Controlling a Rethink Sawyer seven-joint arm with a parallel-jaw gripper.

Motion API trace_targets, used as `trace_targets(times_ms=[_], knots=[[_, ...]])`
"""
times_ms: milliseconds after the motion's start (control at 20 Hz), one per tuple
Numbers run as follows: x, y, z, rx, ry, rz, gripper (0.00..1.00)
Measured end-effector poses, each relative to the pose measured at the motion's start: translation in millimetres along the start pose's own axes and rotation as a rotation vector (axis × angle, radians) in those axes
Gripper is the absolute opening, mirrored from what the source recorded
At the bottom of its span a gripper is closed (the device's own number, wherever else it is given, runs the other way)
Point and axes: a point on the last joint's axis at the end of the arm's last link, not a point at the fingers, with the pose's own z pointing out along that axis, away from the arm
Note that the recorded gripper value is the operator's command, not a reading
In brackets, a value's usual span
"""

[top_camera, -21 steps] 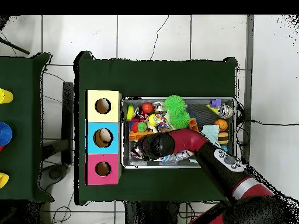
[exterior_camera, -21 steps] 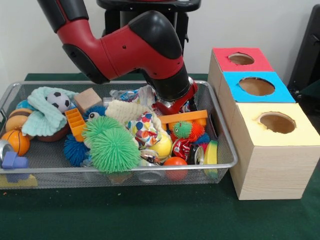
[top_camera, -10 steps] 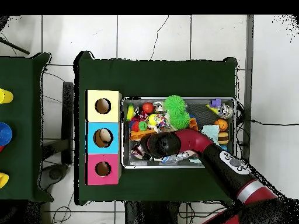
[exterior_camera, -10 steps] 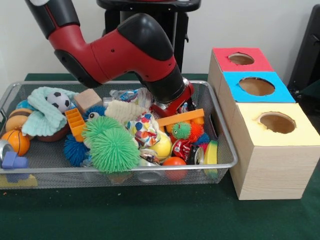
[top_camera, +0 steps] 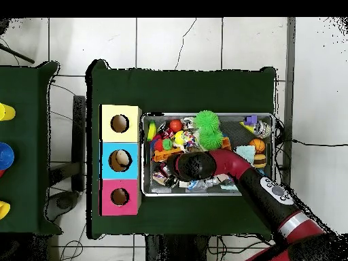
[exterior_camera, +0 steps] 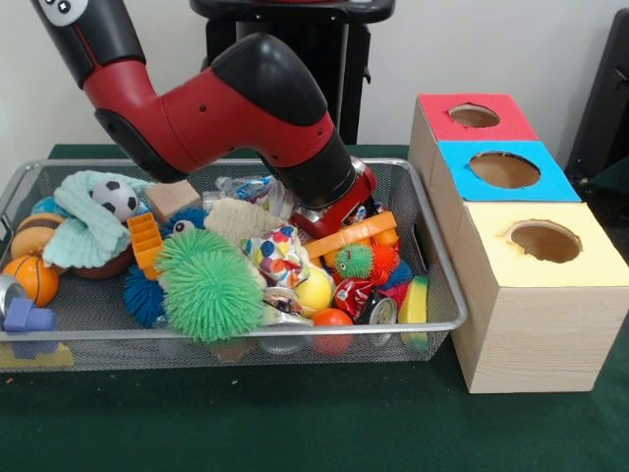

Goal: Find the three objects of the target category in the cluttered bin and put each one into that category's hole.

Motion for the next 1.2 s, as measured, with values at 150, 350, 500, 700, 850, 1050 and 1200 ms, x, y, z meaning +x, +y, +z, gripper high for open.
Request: trace_targets(times_ms=[150,350,500,700,850,1050,1200], knots=[[-0.7,-3.5,-0.6,-0.011,0.006,-0.032,1.00],[-1.3,-3.5,-0.3,-0.013,0.022,-0.075,1.00],[-1.7,-2.9,-0.2,-0.010,0.027,-0.088,1.00],[-2.1,-2.2,0.0,-0.005,0.033,-0.102,1.00],[-2.3,-1.9,0.1,-0.004,0.037,-0.110,1.00],[-2.7,-2.1,-0.4,-0.002,0.041,-0.120,1.00],[-2.9,-3.3,-1.0,0.001,0.043,-0.125,1.00]])
